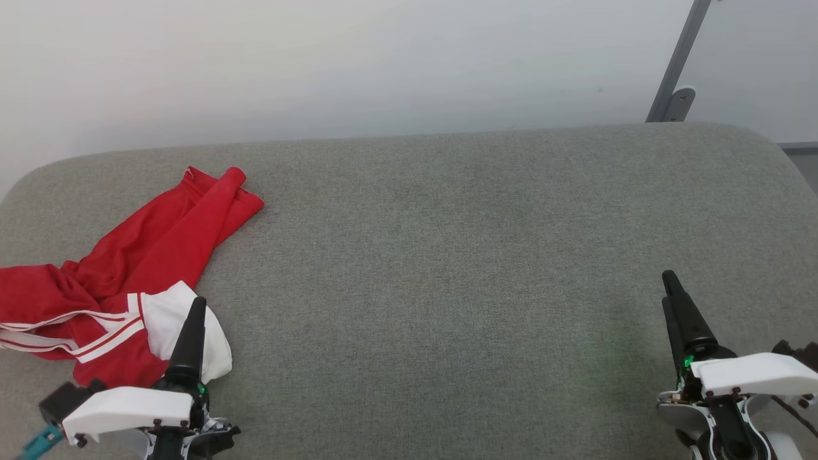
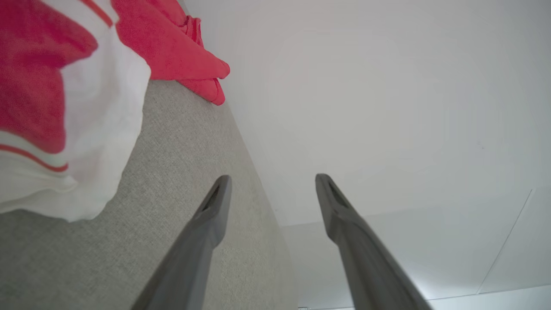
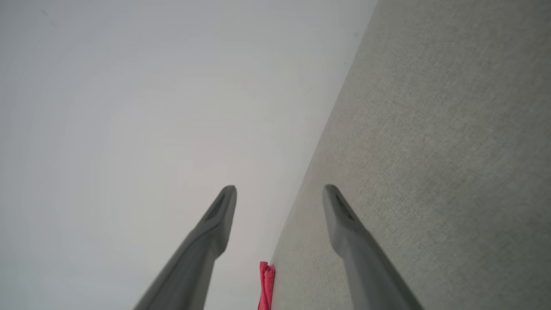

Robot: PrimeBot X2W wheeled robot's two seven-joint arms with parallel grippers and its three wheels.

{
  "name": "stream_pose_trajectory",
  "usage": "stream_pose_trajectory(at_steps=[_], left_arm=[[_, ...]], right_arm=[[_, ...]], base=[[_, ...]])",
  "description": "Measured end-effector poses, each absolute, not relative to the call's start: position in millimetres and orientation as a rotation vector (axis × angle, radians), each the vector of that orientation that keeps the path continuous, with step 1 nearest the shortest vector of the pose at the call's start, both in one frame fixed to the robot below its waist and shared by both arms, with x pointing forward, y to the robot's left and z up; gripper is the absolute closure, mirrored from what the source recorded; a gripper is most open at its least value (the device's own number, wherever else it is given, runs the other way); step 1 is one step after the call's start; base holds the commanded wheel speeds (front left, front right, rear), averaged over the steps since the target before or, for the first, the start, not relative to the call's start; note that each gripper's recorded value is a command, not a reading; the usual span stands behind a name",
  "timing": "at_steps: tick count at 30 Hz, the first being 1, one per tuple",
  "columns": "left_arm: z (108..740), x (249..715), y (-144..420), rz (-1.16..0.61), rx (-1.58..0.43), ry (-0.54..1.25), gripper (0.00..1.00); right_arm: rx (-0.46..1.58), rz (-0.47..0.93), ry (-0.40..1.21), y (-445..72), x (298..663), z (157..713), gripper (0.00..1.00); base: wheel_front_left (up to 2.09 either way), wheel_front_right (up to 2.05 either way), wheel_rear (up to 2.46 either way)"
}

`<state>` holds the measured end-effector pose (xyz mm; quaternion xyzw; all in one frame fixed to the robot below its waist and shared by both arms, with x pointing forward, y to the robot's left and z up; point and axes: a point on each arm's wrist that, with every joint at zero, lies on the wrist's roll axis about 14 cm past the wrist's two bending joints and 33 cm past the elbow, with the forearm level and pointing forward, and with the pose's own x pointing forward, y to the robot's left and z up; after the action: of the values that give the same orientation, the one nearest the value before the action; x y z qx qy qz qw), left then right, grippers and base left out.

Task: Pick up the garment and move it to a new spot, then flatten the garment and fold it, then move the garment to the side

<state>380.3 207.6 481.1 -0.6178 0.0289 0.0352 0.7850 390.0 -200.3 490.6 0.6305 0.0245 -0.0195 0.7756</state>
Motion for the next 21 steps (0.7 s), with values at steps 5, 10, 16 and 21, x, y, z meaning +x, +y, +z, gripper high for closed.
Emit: stream_pose_trajectory(at_steps=[5, 10, 16, 21], left_arm=[[486, 383, 209, 0.072, -1.197, 0.055, 0.0], [486, 383, 210, 0.071, -1.071, 0.057, 0.0], [485, 384, 213, 0.074, -0.897, 0.07, 0.0], [484, 384, 213, 0.071, -0.79, 0.077, 0.0]], right_arm=[[1.233, -0.034, 0.049, -201, 395, 494, 0.0], [1.11, -0.04, 0.047, -204, 397, 494, 0.0], [0.938, -0.042, 0.043, -207, 401, 495, 0.0], [0.811, -0.033, 0.042, -206, 404, 496, 0.0]], base=[[0.0, 0.0, 0.0], [0.0, 0.0, 0.0], [0.0, 0.0, 0.0], [0.0, 0.0, 0.0]])
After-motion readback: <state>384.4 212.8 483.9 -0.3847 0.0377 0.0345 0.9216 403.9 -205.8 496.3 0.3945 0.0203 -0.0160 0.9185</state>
